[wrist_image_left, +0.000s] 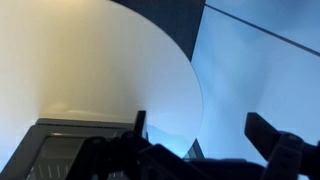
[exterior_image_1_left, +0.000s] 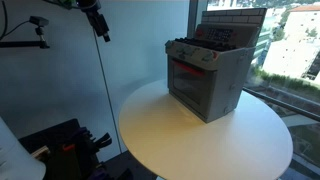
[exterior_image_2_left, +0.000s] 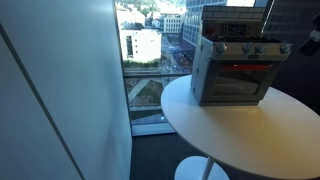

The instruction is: Turn the knob on the stove

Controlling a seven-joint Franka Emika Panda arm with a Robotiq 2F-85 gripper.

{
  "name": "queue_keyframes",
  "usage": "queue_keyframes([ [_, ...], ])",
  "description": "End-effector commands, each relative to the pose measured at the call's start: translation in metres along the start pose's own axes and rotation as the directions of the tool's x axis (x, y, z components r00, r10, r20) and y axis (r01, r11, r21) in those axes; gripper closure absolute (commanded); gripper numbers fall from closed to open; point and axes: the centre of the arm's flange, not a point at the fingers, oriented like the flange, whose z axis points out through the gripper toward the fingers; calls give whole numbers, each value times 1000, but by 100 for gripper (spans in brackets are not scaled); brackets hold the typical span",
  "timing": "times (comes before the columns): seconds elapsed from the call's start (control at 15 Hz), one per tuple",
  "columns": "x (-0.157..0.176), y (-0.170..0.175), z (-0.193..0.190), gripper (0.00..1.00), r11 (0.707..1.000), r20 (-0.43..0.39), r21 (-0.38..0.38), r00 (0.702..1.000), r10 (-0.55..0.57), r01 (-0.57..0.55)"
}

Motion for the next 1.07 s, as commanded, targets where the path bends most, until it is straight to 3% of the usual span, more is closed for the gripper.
queue_keyframes([
  [0.0,0,0,0,0,1000,0,0,1000,0,0],
  [0.4,3,0,-2,0,1000,-3,-2,1000,4,-4],
  [1.0,54,5,-39,0,998,-107,-55,994,14,-20],
])
